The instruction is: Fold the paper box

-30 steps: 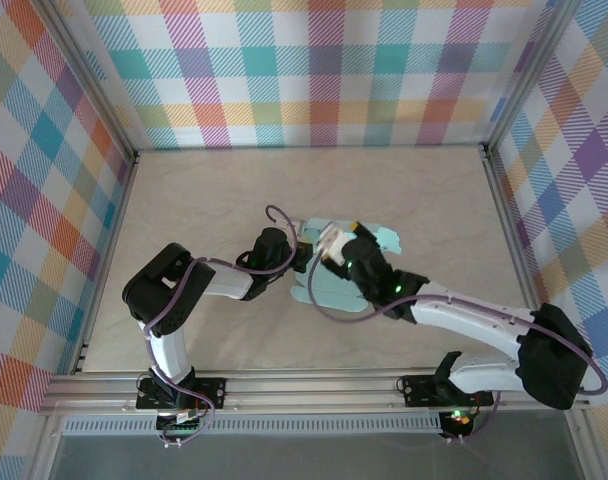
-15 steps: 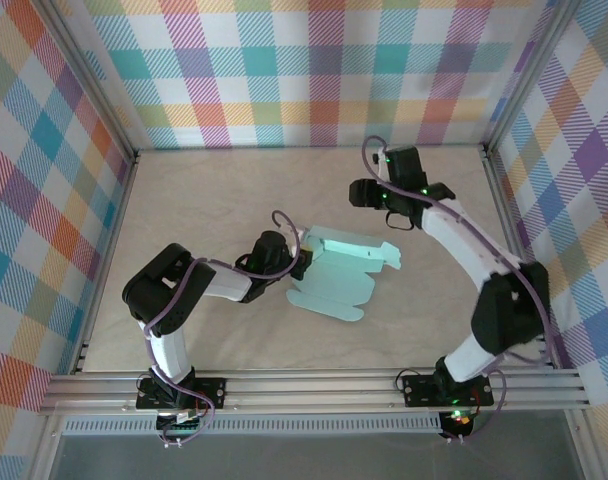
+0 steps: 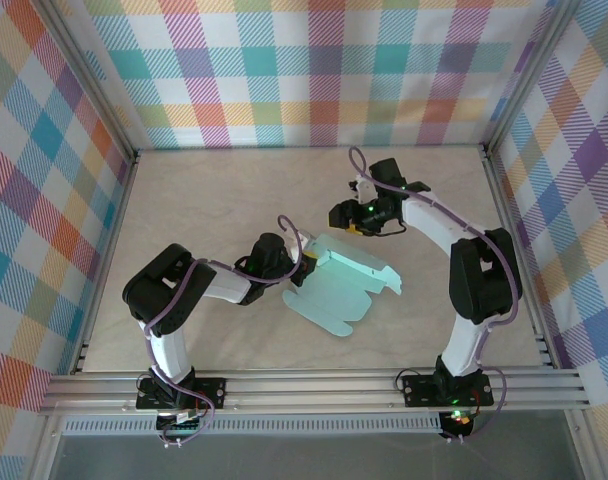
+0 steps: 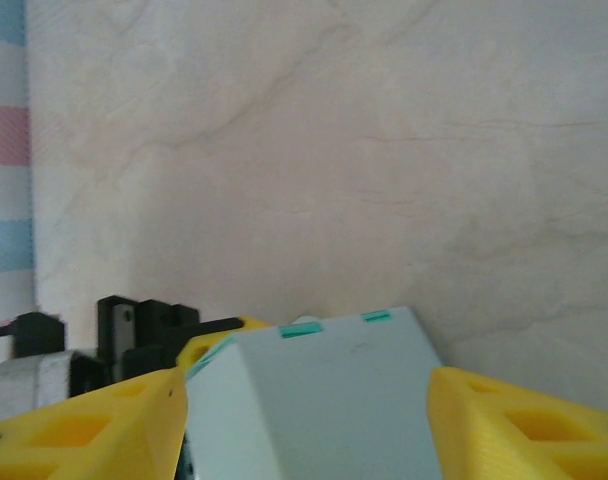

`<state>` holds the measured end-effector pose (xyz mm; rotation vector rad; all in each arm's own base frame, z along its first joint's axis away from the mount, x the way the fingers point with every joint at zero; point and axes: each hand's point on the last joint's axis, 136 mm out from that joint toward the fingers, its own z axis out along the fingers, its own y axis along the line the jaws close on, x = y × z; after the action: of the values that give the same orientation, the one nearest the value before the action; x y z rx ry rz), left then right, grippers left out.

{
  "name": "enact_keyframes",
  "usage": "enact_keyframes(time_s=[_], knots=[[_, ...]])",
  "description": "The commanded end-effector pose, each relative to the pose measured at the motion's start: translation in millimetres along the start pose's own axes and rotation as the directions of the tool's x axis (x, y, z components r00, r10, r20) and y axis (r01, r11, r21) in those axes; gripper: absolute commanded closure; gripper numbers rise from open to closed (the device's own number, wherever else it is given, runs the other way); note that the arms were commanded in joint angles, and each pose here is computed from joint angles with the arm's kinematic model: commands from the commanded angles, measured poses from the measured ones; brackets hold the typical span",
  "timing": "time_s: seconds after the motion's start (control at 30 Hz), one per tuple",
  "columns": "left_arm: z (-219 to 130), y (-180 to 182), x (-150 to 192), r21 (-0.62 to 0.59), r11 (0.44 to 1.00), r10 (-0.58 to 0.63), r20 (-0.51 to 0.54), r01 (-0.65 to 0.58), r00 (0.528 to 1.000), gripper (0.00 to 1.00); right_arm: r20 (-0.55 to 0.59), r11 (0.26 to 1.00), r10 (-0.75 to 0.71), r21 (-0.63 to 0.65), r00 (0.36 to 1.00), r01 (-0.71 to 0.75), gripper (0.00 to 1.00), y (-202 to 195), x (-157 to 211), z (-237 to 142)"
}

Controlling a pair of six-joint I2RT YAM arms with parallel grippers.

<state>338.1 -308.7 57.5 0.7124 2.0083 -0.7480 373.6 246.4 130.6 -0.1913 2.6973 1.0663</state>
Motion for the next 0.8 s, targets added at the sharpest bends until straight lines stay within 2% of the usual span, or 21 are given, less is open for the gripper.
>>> enact_keyframes(time_s=[0.0, 0.37, 0.6, 0.77], knots=[[4, 0, -5, 0.021, 1.000, 0.016, 0.007, -0.016, 1.000, 1.00, -0.069, 0.992, 0.044, -0.114, 0.997, -0.052, 0.37, 12, 15, 9], [7, -2, -8, 0.036, 0.999, -0.005, 0.013, 0.005, 1.000, 0.97, -0.121, 0.984, 0.089, -0.143, 0.989, -0.106, 0.39, 1, 31, 24], [11, -1, -10, 0.030, 0.999, -0.014, 0.006, 0.014, 1.000, 0.97, -0.146, 0.983, 0.099, -0.137, 0.984, -0.119, 0.50, -5, 37, 31], [12, 0, -10, 0.024, 1.000, -0.006, -0.007, 0.007, 1.000, 0.95, -0.157, 0.985, 0.104, -0.118, 0.982, -0.123, 0.53, -12, 42, 35]])
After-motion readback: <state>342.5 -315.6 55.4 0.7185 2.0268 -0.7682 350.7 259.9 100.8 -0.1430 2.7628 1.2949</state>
